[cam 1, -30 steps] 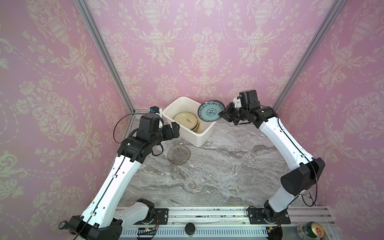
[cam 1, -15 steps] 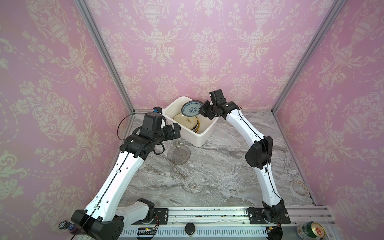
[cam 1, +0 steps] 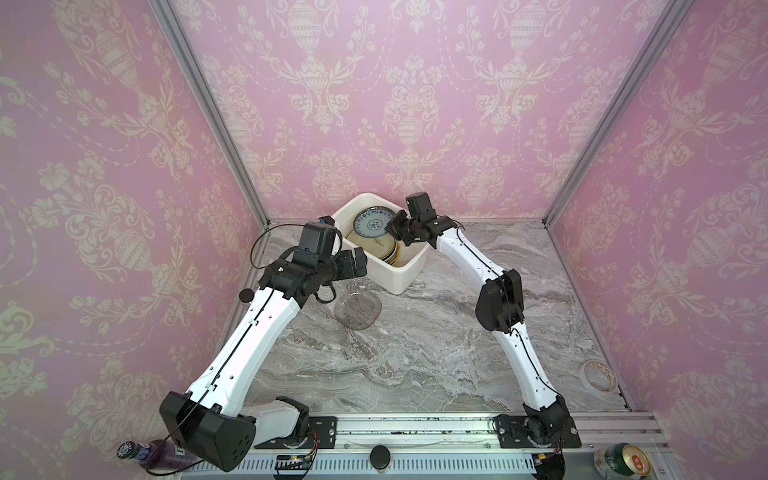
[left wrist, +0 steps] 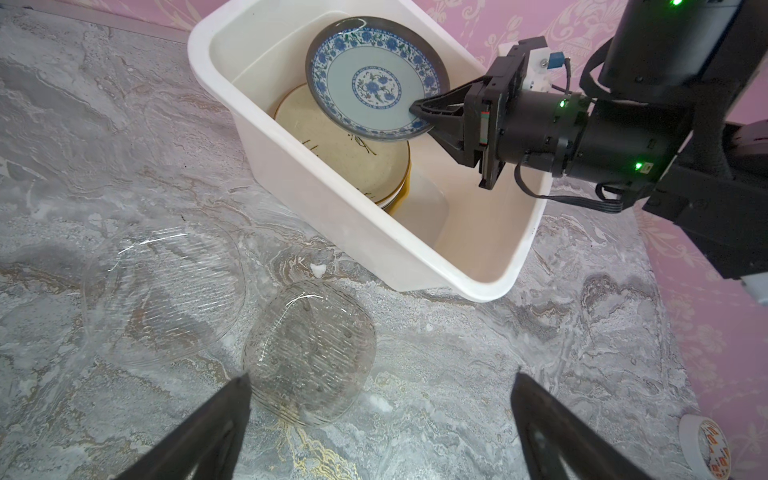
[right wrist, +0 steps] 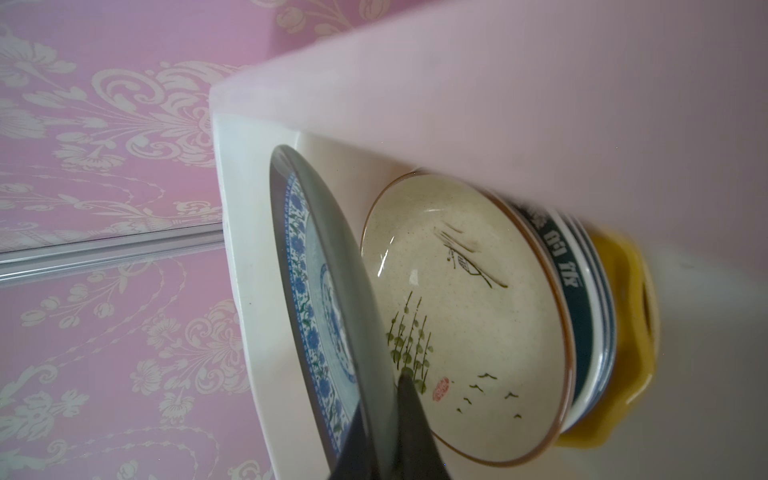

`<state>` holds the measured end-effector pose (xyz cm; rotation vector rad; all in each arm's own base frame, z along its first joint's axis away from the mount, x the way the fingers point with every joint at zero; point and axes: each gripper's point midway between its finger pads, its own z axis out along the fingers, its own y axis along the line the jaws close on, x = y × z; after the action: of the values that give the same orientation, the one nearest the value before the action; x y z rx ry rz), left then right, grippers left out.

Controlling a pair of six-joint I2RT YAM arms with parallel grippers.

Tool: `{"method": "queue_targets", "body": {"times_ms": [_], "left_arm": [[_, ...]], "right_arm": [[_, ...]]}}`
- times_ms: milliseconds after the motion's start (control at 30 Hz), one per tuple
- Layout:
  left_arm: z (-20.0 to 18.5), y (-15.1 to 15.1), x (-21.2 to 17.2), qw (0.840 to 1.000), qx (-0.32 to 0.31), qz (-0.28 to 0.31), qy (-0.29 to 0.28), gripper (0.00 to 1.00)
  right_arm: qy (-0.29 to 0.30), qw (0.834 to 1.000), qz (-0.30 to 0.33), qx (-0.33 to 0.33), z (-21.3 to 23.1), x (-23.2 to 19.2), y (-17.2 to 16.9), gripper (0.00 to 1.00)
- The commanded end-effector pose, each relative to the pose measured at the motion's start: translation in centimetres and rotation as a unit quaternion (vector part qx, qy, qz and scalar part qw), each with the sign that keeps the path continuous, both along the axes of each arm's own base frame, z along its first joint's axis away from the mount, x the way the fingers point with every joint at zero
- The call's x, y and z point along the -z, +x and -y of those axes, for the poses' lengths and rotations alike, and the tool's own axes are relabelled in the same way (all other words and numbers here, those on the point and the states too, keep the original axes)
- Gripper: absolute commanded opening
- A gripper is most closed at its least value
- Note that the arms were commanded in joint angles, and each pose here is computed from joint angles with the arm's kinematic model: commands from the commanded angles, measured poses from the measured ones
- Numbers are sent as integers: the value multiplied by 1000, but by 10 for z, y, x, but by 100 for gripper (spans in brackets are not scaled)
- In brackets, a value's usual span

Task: Place the plates into the plastic bin on the countertop
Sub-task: 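Lower the blue-and-white plate onto the stacked plates in the bin with the right gripper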

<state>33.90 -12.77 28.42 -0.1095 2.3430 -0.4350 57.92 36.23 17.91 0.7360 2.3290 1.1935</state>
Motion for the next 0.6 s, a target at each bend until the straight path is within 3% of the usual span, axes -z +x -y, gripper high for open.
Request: {"method": "queue_targets", "body": {"times_ms": [0,567], "left_arm": [[1,0,-7,1000,6,-2,-7,99],[3,2,6,1000,12,-16,-5,99]], "right_arm": [[-3,1000,-15,-16,-13,24,-4,8],[18,999,0,-28,-37,30,-6,9]]}}
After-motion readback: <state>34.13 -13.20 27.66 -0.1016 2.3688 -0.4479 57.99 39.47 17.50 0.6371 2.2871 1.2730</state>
